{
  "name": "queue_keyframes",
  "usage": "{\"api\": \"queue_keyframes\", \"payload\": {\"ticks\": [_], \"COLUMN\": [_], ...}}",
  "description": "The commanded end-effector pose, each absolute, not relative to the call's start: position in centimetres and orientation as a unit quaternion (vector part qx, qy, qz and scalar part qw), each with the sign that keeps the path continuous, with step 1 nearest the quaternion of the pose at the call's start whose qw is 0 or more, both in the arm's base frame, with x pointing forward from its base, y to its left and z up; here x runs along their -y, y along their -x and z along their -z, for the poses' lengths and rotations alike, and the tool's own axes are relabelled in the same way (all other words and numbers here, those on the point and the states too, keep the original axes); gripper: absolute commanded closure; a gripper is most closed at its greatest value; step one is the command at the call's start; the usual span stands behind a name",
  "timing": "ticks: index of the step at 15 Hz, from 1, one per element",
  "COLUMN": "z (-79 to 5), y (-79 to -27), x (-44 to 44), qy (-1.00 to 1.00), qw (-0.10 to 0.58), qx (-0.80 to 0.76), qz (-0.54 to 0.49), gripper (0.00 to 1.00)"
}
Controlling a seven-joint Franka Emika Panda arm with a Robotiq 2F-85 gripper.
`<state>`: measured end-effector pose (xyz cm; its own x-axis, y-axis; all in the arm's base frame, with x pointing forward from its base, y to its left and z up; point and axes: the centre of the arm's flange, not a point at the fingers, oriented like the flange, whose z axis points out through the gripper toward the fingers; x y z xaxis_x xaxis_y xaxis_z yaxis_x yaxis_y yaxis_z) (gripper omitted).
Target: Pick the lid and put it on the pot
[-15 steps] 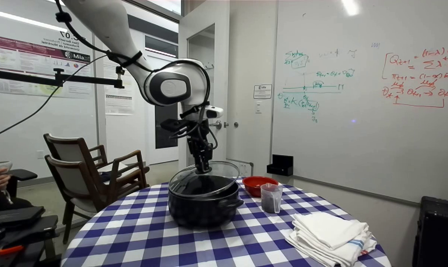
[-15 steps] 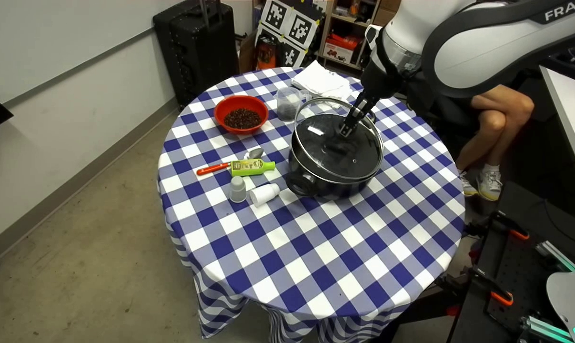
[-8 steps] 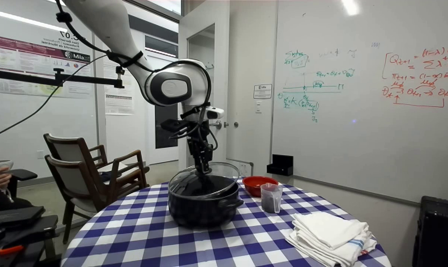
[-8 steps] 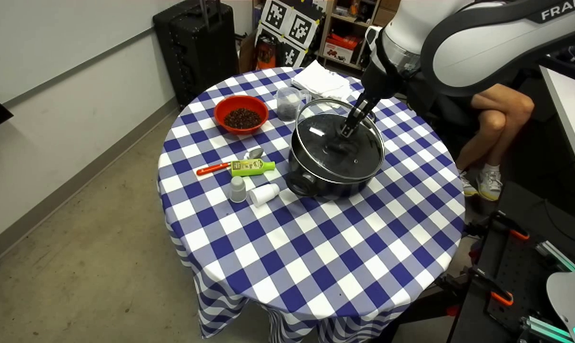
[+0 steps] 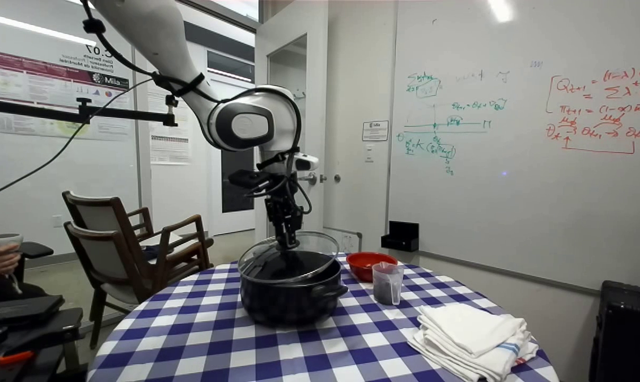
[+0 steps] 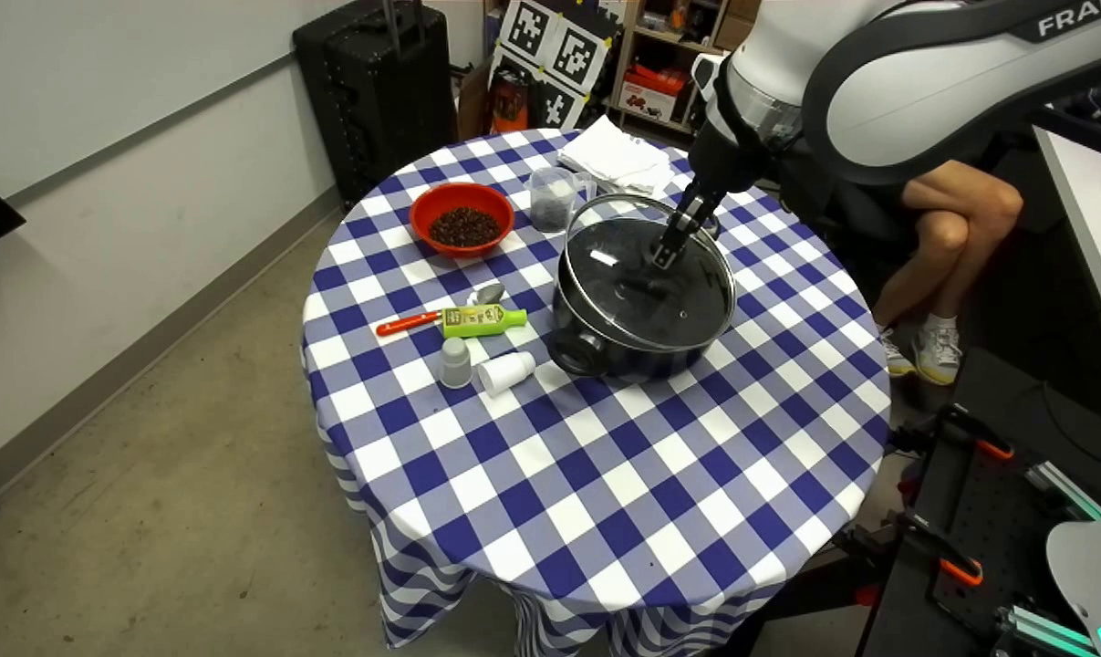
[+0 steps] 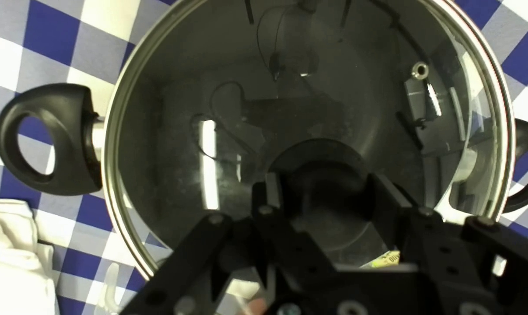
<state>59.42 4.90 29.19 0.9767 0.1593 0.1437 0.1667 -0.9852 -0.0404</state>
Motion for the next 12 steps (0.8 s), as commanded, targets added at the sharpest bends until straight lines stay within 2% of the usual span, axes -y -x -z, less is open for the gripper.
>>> {"api": "queue_keyframes", "payload": {"ticks": [1, 12], "z": [-29.8, -28.7], "y": [-60.6, -61.3], "x": [-5.4, -5.1], "qy": [0.991, 0.993], "qw": [0.029, 0.025], "qx": [0.107, 0.109], "qz": [0.069, 0.048], "gripper": [0.74, 0.74]}}
